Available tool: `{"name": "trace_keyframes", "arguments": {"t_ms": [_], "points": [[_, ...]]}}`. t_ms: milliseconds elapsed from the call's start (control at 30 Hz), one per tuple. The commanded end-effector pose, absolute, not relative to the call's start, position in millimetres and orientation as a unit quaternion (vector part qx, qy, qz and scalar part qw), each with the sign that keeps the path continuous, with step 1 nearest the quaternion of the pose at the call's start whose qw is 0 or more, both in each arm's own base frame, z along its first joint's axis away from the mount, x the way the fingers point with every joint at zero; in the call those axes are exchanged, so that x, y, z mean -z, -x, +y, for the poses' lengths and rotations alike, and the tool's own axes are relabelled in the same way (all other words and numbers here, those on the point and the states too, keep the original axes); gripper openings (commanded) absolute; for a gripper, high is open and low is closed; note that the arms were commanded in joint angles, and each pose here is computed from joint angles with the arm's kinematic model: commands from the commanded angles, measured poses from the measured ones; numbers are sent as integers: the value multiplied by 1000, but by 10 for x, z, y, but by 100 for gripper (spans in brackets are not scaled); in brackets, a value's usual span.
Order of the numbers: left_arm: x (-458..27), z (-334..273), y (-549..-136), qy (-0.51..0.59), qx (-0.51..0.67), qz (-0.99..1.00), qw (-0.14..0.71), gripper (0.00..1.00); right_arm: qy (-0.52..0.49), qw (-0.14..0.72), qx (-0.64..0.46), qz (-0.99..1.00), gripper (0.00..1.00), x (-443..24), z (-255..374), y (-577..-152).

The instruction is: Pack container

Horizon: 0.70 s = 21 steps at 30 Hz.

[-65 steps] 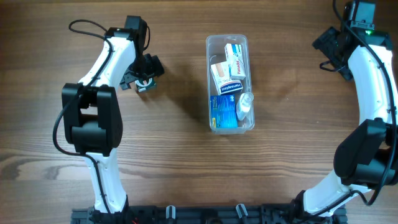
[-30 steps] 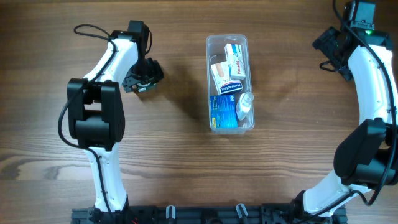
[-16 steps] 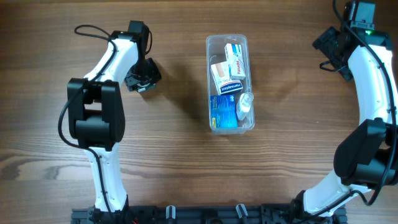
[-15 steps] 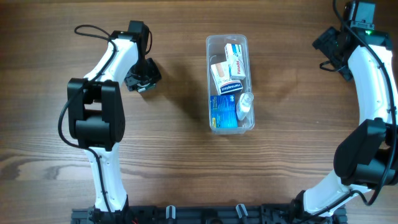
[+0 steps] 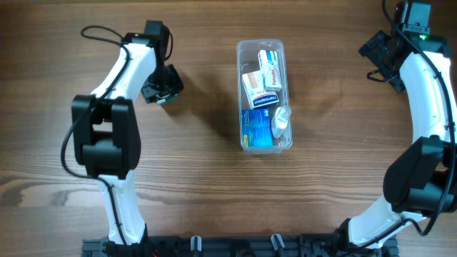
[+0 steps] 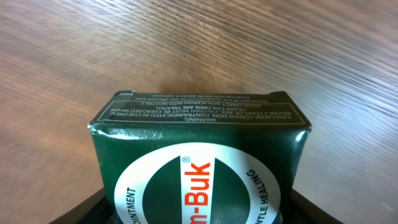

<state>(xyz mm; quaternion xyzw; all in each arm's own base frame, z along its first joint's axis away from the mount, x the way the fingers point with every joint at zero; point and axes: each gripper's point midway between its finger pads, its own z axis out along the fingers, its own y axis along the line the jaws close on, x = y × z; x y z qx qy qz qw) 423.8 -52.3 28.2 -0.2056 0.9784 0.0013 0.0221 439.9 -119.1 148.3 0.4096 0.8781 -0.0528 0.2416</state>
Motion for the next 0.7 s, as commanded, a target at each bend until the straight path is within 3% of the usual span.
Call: {"name": "trace_keyframes", "arguments": {"t_ms": [0,167,433,667], "points": [[-886,-716,-4260,186,31,979,82,66,-418,237,61,875,100,-1420,-1222,-4399],[-1370,-1434,-4075,108,79,983,124,70,-418,237,61,875,100,-1420,-1222,-4399],[-1457,-2405,-3629,17,106,986,125,69,-418,237,61,875,100,-1420,-1222,-4399],[-1470,-2365,-3685,35,67,984,159,70,-418,237,61,875,100,-1420,-1222,-4399]]}}
